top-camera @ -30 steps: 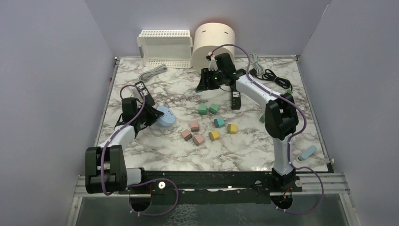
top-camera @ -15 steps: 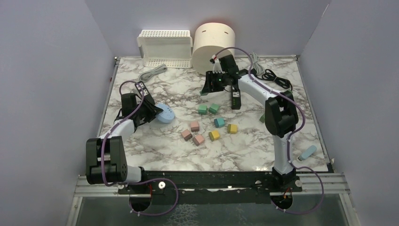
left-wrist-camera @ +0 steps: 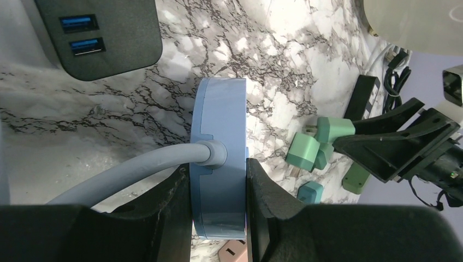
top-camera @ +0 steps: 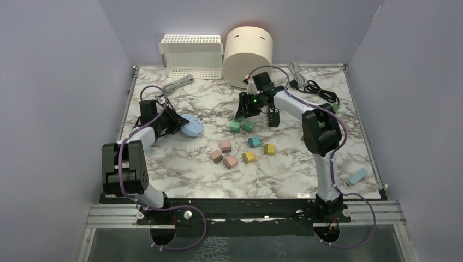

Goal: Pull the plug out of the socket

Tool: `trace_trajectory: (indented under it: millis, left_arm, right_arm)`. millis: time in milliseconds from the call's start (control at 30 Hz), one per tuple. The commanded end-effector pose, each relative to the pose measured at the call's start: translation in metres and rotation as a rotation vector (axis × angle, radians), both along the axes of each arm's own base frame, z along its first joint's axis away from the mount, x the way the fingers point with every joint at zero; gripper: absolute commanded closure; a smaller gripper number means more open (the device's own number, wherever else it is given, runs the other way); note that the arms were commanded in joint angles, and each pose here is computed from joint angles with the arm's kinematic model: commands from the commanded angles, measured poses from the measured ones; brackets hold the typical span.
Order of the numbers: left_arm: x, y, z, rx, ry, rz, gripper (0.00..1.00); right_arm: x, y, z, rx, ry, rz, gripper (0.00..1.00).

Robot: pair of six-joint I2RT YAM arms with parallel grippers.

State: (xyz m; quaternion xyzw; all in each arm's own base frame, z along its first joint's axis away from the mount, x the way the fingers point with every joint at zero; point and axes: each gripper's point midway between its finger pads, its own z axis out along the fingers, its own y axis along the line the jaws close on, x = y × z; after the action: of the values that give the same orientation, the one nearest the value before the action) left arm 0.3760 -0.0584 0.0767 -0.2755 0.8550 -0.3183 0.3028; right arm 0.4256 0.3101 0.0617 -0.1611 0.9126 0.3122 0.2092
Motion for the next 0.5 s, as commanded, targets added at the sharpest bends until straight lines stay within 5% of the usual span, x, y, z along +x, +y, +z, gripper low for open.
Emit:
trace_trajectory:
  millis: [0, 267, 467]
  left_arm:
    - [-0.025, -0.002, -0.035, -0.016, 0.134, -0.025, 0.90]
    - [-0.030, 0.004, -0.033, 0.024, 0.125, 0.009, 0.59]
    - [-0.031, 0.010, -0.032, 0.054, 0.149, 0.016, 0.45]
  right_arm:
    - [-0.007, -0.004, -0.010, 0.016, 0.032, 0.017, 0.64]
    - [-0.009, -0.015, -0.018, -0.008, 0.035, -0.008, 0.47]
    - [-0.001, -0.021, -0.013, -0.029, -0.001, -0.026, 0.39]
